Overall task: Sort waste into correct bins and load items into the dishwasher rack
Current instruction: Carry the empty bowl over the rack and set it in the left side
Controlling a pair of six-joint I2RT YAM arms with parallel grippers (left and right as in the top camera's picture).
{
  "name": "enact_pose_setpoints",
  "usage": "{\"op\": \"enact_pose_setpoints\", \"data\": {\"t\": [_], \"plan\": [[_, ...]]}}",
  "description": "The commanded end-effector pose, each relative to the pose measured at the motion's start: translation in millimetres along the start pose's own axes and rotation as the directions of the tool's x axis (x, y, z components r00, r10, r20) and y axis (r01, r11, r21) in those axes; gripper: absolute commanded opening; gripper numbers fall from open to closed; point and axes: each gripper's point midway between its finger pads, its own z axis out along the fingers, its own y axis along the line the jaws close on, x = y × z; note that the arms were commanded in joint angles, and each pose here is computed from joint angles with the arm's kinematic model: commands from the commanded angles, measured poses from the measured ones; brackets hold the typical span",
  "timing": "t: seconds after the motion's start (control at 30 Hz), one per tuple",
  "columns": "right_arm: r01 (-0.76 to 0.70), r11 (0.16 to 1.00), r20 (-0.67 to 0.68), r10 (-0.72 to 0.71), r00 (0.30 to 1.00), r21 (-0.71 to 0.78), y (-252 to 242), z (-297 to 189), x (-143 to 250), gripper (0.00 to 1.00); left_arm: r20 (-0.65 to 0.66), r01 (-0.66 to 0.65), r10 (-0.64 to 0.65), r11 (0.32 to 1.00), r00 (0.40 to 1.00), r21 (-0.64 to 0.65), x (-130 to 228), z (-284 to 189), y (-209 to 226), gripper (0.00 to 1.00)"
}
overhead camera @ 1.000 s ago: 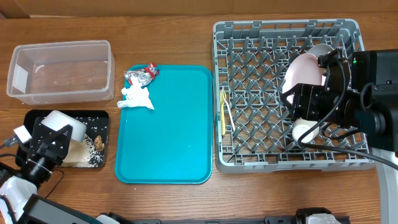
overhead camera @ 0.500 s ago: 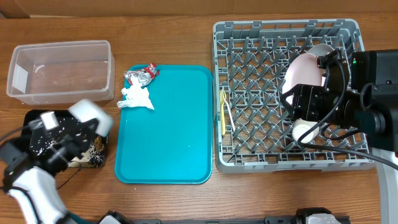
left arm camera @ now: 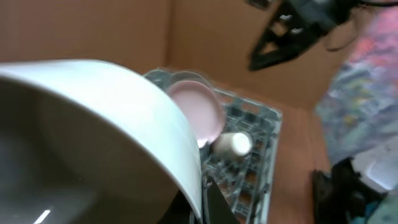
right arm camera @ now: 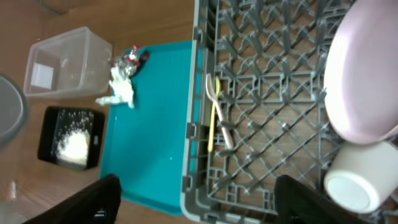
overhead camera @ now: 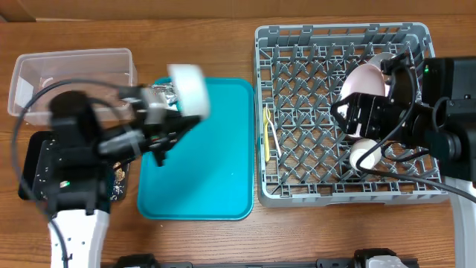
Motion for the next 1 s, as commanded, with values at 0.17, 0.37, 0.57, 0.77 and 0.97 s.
{"op": "enact_pose_setpoints", "data": {"t": [0.17, 0.37, 0.57, 0.77, 0.97], "plan": [[-0.208, 0.976, 0.17, 0.195, 0.966, 0.06, -34.3, -29.9, -29.0, 1.0, -0.052, 0.202, -0.196, 0.967, 0.979, 0.156, 14.9, 94.7, 7.8, 0.04], [-0.256, 0.963, 0.206, 0.234, 0.95, 0.085, -49.8, -39.3, -31.4, 1.0, 0.02, 0.262, -0.279, 0.922, 0.96, 0.286, 23.4, 163.5, 26.6, 0.04], [-0.256, 0.963, 0.203, 0.235, 0.951, 0.088, -50.8, -39.2, -30.4, 1.0, 0.05, 0.434, -0.466, 0.853, 0.883, 0.291, 62.2, 211.9, 57.1, 0.04], [-0.258, 0.961, 0.186, 0.237, 0.954, 0.099, -52.1, -38.4, -25.4, 1.0, 0.068, 0.525, -0.569, 0.793, 0.819, 0.309, 93.0, 230.4, 72.5, 0.04], [-0.268, 0.955, 0.181, 0.244, 0.953, 0.127, -57.1, -38.5, -21.9, 1.0, 0.046, 0.574, -0.608, 0.77, 0.793, 0.28, 117.5, 238.3, 82.2, 0.04]]}}
